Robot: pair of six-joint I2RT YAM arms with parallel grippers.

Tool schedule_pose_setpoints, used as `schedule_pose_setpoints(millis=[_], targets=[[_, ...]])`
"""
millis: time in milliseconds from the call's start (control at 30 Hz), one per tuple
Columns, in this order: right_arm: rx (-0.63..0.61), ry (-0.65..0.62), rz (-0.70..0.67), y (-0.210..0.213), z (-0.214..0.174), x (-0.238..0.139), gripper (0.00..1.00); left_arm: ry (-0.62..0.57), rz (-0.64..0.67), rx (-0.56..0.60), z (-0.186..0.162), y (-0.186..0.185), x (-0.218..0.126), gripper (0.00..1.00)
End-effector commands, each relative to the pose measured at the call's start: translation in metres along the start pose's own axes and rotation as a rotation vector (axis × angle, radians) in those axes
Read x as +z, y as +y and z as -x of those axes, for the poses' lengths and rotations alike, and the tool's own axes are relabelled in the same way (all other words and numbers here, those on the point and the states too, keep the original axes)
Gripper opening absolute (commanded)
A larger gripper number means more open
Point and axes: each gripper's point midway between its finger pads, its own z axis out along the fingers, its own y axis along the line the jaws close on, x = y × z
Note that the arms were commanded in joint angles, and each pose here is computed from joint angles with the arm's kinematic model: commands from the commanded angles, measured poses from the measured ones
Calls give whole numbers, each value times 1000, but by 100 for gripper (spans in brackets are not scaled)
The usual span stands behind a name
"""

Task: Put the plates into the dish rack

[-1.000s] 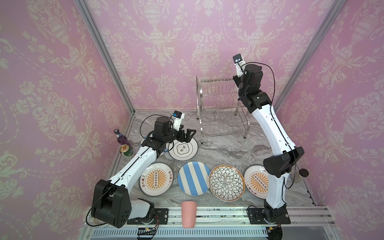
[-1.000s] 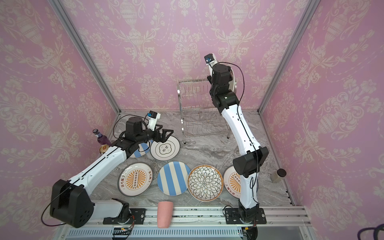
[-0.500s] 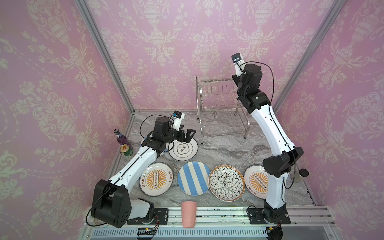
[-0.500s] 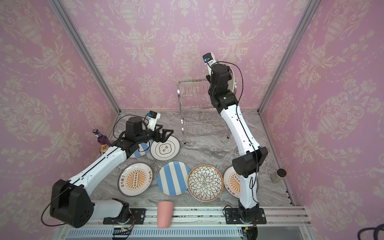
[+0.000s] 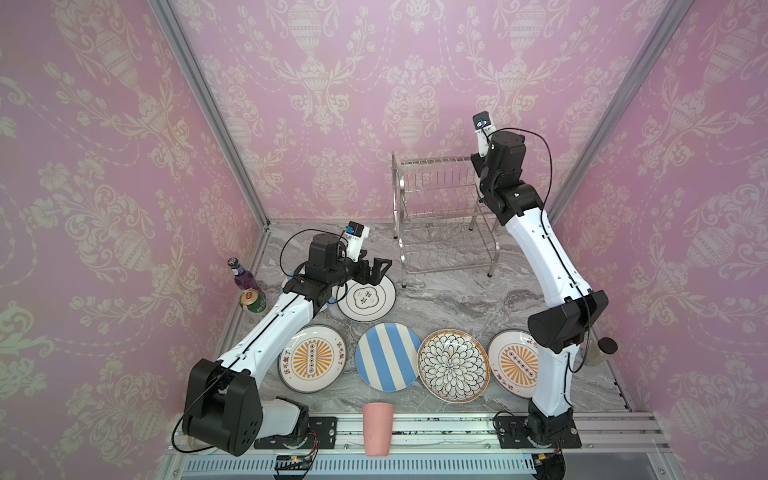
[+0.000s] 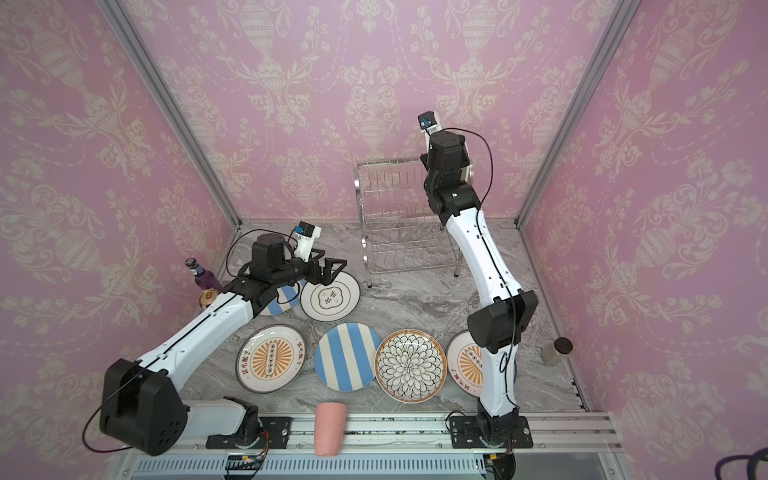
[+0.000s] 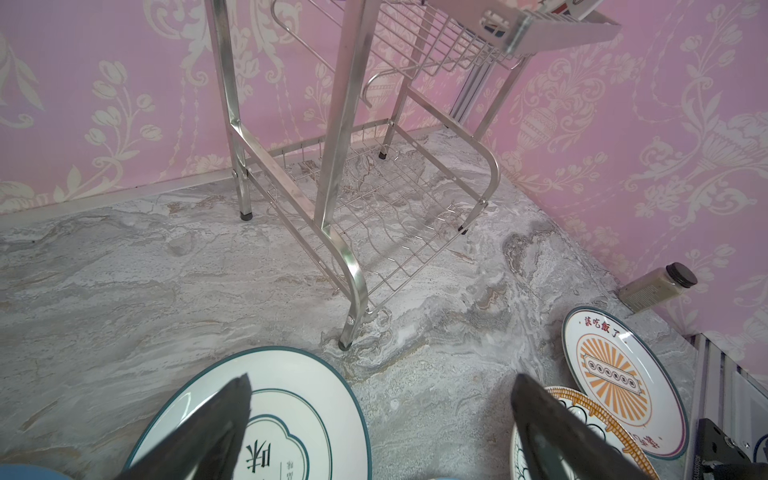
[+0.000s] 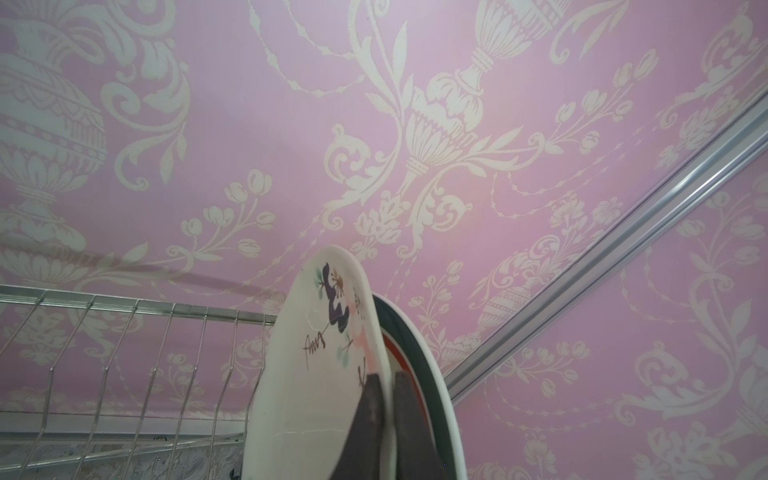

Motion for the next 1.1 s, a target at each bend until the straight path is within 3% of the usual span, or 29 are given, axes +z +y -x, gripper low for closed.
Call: schedule_pose_setpoints(millis=[0,533,1067], targets=[[131,-117,-40,-24,35,-11,0,-6,17,28,6,2,-2,99],[115,-184,-81,-44,68,-34,0,-12,8,24,6,0,-2,99],[93,-152,-96,-33,53,-17,0,-7,26,37,6,3,-4,99]])
